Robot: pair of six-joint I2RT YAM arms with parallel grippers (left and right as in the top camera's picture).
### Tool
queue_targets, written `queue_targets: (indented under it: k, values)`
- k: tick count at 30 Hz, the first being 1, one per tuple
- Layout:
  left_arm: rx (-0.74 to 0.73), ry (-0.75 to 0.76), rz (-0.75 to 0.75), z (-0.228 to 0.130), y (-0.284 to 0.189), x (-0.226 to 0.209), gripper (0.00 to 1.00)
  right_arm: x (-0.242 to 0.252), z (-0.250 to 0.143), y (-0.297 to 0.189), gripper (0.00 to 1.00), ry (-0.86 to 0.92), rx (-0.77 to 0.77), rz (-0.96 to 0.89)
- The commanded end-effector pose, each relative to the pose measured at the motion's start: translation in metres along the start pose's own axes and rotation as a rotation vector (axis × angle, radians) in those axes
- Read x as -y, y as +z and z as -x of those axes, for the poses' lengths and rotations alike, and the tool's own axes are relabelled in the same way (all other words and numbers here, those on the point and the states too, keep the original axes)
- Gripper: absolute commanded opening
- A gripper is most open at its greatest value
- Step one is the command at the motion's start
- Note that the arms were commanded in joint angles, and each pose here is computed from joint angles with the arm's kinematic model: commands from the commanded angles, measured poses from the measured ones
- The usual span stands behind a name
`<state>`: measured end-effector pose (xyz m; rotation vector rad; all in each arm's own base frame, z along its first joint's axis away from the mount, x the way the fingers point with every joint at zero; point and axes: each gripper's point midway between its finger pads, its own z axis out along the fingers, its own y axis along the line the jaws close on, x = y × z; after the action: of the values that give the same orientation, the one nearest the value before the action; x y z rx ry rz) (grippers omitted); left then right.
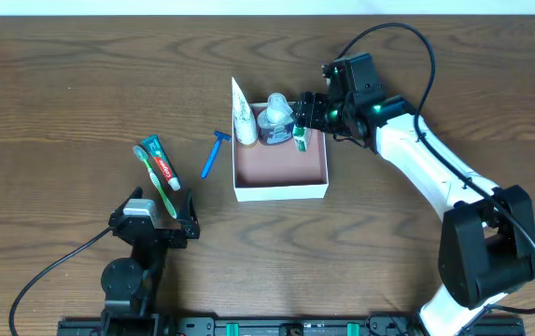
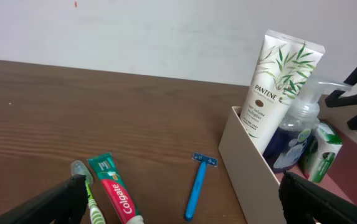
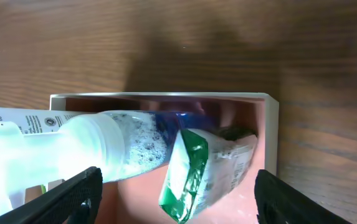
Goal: Pack container
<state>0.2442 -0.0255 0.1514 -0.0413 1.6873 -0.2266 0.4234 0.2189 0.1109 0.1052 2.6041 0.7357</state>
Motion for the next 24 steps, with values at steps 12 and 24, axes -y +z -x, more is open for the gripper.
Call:
queue_targets:
  k: [12,24]
  values:
    - [-0.052,0.002,0.000,-0.016,0.001,-0.002,0.98,0.031,0.048,-0.119,0.83,0.000,0.228,-0.132]
    - [-0.052,0.002,0.000,-0.016,0.001,-0.002,0.98,0.202,0.041,-0.228,0.99,0.436,0.316,-0.506]
